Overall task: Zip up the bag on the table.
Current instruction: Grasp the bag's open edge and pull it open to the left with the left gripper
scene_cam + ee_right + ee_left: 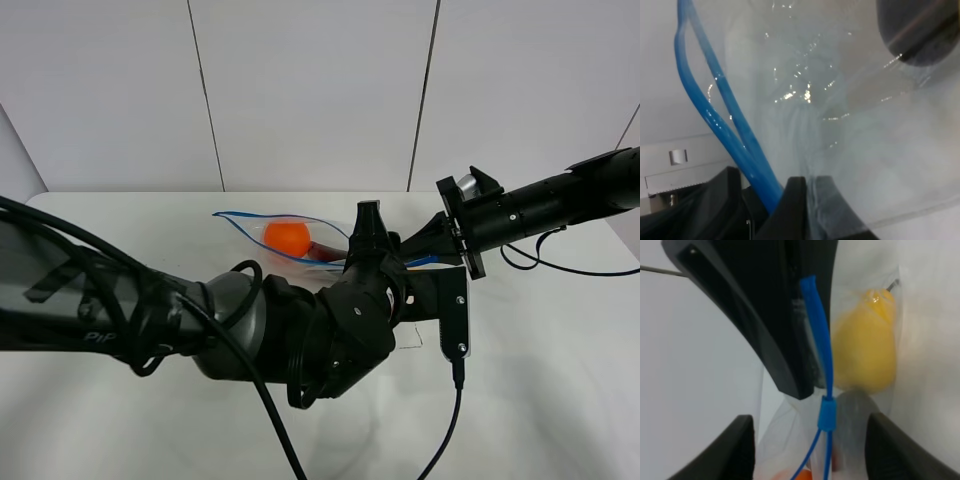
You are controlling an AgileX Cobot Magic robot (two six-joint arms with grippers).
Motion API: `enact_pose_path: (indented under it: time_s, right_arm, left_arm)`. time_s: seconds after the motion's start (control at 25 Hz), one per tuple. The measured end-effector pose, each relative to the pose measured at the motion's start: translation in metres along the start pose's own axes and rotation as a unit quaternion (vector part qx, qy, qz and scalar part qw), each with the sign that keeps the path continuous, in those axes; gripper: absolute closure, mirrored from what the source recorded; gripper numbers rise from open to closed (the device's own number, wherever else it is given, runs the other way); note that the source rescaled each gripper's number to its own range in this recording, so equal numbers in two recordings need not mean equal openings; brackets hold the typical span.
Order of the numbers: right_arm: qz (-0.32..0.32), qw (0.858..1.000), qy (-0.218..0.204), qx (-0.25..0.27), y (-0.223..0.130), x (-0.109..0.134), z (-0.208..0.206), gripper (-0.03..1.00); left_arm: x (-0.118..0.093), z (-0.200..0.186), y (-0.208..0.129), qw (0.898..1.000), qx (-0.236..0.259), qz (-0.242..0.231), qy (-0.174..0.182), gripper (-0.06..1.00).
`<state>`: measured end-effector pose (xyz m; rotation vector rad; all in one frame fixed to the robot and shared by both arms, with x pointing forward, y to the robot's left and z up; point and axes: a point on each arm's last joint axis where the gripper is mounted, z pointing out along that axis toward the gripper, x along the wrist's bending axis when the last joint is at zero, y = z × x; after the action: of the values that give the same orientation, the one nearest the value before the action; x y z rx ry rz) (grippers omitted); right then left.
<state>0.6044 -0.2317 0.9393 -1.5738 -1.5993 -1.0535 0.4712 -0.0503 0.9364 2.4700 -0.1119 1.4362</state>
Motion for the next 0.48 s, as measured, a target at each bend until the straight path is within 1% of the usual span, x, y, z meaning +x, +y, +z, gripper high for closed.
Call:
enact_pose_path:
  time_s: [0.48]
  right_arm:
    - [0.000,1.000,-0.001,0.001,-0.0001,-0.0001,0.0000,0.97]
  left_arm:
    - [-0.0042,-0.0052,0.0064,1.000,-0.009,0.005,-0.002,0.47]
